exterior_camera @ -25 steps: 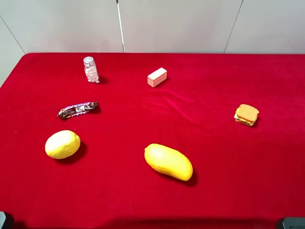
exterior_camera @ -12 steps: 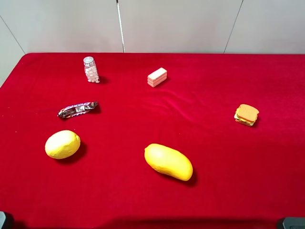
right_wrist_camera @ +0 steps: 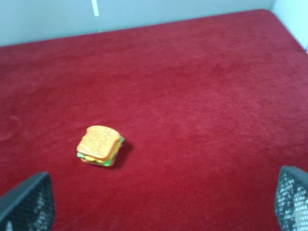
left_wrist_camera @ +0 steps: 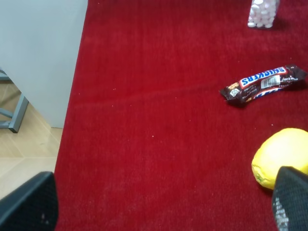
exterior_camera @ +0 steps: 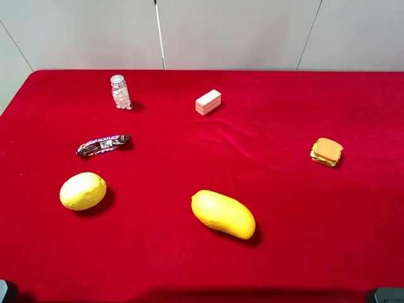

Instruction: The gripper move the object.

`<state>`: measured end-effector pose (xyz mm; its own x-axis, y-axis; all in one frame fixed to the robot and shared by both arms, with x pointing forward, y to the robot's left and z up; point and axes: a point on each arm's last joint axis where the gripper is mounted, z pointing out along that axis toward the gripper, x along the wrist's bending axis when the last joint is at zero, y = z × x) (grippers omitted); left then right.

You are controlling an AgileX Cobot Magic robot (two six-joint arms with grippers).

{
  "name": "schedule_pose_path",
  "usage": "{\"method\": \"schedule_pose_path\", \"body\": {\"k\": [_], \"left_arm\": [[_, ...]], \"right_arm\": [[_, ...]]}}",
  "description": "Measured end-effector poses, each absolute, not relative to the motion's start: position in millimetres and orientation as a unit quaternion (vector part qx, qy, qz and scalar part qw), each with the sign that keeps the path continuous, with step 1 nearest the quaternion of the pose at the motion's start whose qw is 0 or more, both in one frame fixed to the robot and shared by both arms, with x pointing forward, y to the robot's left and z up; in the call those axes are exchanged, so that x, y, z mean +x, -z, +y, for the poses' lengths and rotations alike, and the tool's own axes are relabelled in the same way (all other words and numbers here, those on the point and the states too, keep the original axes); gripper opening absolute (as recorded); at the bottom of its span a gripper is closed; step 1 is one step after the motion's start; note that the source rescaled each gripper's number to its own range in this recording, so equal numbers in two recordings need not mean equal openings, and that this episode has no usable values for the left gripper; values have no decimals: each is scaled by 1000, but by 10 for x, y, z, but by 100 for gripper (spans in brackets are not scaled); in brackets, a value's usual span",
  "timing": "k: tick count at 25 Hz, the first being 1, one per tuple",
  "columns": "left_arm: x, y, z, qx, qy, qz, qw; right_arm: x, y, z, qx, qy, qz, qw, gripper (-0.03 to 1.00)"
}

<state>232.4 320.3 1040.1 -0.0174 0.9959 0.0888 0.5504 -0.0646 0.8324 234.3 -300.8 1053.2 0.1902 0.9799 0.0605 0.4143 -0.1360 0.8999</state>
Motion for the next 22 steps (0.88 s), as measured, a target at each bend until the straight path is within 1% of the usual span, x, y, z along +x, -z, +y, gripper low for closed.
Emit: {"method": "schedule_pose_path", "body": {"k": [22], "left_arm": [[2324, -10401, 3203, 631, -366, 612, 305]], "right_arm": [[2347, -10533, -2980, 655, -359, 535, 394, 100]]}}
